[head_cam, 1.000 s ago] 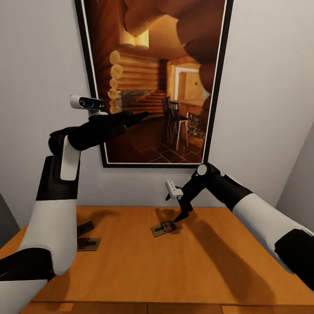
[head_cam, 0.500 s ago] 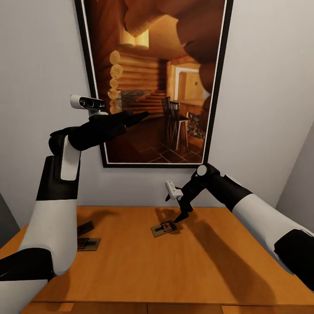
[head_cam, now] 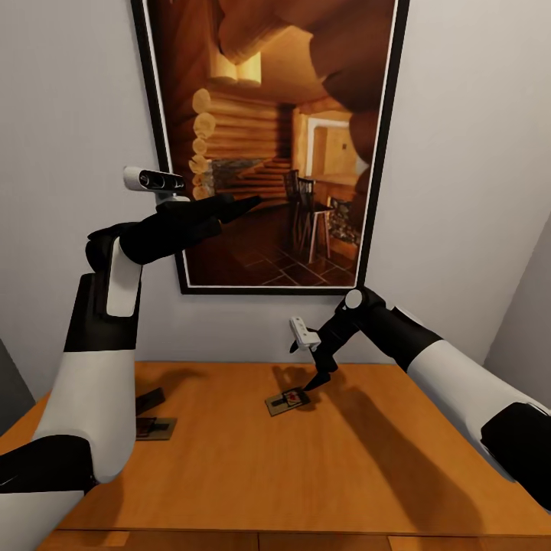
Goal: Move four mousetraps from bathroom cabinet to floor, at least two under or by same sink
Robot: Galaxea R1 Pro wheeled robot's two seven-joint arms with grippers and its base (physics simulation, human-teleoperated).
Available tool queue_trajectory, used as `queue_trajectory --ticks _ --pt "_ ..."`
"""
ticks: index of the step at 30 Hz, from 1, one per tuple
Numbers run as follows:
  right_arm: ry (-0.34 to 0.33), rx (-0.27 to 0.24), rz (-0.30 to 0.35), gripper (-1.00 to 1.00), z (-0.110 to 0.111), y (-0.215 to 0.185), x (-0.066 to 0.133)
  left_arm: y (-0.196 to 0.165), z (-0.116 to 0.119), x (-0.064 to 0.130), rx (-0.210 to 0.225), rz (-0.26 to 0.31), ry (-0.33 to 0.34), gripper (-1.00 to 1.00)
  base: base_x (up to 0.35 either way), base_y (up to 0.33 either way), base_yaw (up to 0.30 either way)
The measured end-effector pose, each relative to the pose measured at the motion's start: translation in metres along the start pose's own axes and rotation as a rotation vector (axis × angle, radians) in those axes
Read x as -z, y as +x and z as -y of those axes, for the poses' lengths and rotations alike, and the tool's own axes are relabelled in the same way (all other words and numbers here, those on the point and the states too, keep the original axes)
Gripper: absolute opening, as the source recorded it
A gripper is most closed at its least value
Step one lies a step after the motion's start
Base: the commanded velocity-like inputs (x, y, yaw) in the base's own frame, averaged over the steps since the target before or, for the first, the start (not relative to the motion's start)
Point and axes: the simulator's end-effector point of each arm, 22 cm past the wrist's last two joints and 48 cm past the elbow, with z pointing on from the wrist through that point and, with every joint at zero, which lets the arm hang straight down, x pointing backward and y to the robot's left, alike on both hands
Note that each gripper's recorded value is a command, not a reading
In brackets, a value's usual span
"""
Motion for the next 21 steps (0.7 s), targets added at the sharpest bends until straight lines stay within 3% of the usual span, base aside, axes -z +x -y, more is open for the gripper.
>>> queue_trajectory --ticks 21 --pt "-0.003 0.011 0.012 1.0 0.0 -0.01 -0.007 0.003 0.001 0.002 0.002 0.004 0.005 1.0 0.0 0.0 0.0"
